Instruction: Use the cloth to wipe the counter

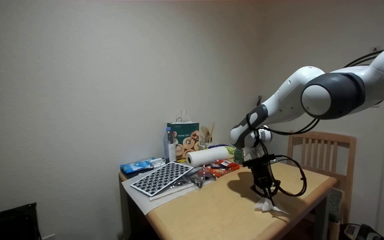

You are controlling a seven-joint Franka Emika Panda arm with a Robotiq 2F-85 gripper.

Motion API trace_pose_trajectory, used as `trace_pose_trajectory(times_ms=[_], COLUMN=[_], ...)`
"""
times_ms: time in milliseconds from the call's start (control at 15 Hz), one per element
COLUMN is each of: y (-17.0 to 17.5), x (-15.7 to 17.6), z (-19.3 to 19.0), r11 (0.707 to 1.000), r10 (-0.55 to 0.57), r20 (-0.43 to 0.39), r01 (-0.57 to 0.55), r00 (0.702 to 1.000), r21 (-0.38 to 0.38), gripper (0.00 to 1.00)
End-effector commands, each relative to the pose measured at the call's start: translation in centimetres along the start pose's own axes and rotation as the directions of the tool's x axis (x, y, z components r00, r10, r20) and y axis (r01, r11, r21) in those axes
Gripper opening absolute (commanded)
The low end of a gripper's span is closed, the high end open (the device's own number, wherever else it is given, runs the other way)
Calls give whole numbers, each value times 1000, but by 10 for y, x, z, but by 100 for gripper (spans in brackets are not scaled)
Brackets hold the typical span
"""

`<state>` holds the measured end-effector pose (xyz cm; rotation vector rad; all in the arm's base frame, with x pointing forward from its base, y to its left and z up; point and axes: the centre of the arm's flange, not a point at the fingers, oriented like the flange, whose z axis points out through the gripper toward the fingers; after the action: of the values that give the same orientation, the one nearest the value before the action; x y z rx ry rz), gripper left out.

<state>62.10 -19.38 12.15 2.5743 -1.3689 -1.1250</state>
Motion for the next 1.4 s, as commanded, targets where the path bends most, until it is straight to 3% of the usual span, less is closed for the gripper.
trace_pose_trajectory(times_ms=[0,67,333,733,933,1000,1133,1333], y=[11,10,8,-67,-104,-86,-102,-102], x=[-3,1,0,-34,-60,-60,-73,-73], z=[22,15,25,21,30,28,34,34], r11=[998,999,998,984,955,969,954,953], r10=[-44,-10,-23,-94,-160,-151,-174,-174], r20=[160,92,127,20,18,20,11,12], r01=[49,13,30,96,159,152,172,171], r00=[986,996,992,995,987,988,985,985], r21=[-33,-38,-55,-149,-250,-193,-244,-249], gripper=[0,1,0,0,0,1,1,1])
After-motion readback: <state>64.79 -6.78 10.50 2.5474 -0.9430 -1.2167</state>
